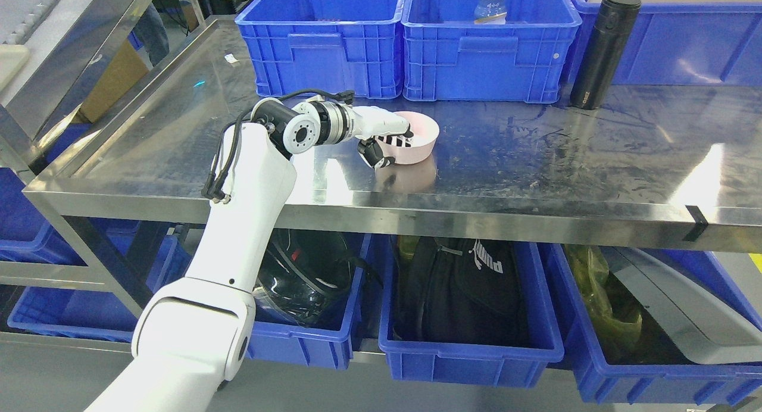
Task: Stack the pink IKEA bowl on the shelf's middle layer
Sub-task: 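Grasp the pink bowl rim with the left hand and lift it, then hold the pink bowl raised in the left hand while driving to shelf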
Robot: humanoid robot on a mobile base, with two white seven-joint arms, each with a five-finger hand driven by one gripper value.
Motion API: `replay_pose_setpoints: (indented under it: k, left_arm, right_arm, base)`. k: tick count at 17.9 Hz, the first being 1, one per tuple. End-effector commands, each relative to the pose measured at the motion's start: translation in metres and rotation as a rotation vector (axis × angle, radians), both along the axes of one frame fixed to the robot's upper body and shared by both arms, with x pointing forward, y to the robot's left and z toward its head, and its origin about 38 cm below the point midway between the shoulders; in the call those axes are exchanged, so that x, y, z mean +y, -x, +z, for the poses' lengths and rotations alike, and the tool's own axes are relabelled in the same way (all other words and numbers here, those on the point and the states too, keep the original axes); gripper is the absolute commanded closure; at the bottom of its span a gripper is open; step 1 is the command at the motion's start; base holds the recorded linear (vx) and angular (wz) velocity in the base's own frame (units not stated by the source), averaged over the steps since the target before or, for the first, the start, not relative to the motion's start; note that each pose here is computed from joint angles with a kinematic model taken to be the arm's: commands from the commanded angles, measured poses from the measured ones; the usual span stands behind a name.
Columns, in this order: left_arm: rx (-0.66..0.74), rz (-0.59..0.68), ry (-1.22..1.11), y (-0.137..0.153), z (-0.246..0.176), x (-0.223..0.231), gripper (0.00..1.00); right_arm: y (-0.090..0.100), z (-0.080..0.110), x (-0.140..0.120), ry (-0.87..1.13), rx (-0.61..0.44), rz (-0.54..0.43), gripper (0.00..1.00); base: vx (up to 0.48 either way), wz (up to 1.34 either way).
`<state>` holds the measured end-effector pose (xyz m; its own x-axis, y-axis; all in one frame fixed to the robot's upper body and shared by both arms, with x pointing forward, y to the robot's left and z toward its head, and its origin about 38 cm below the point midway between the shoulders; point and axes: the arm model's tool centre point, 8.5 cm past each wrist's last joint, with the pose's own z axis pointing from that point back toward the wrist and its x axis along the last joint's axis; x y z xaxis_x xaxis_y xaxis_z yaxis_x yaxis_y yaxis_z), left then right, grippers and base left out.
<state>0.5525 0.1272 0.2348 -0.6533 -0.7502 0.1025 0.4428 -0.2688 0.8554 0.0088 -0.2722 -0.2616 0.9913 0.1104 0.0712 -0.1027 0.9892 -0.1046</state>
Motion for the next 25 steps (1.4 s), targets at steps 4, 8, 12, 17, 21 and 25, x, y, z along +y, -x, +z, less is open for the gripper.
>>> replay_pose_setpoints:
  k: [4,8,12,17,21,25]
  left_arm:
    - [-0.132,0.039,0.231,-0.005,0.051,0.054,0.99]
    - [-0.319,-0.033,0.379,0.016,0.105,0.067,0.99]
    - [-0.425,-0.134,0.417,0.057,0.101,0.063,0.99]
    - [-0.429,-0.186,0.401,0.086,0.063,0.058,0.99]
    - [-0.469,-0.212,0.408,0.092,0.073,0.053,0.99]
    - [-0.464,-0.23,0.399,0.093,0.072,0.047,0.99]
  right_arm:
    - [-0.004,0.001,-0.011,0.017,-0.015,0.001,0.0]
    - [-0.004,0.001,-0.011,0.017,-0.015,0.001,0.0]
    - [-0.003,0.001,-0.011,0.017,-0.014,0.001,0.0]
    - [-0.003,0.001,-0.011,0.017,-0.014,0.001,0.0]
    - [-0.003,0.001,-0.011,0.017,-0.014,0.001,0.0]
    - [-0.003,0.001,-0.011,0.017,-0.014,0.001,0.0]
  base:
    - [0.0,0.0]
    - [0.0,0.0]
    - [0.0,0.0]
    - [0.0,0.0]
    - [0.0,0.0]
    - [0.0,0.0]
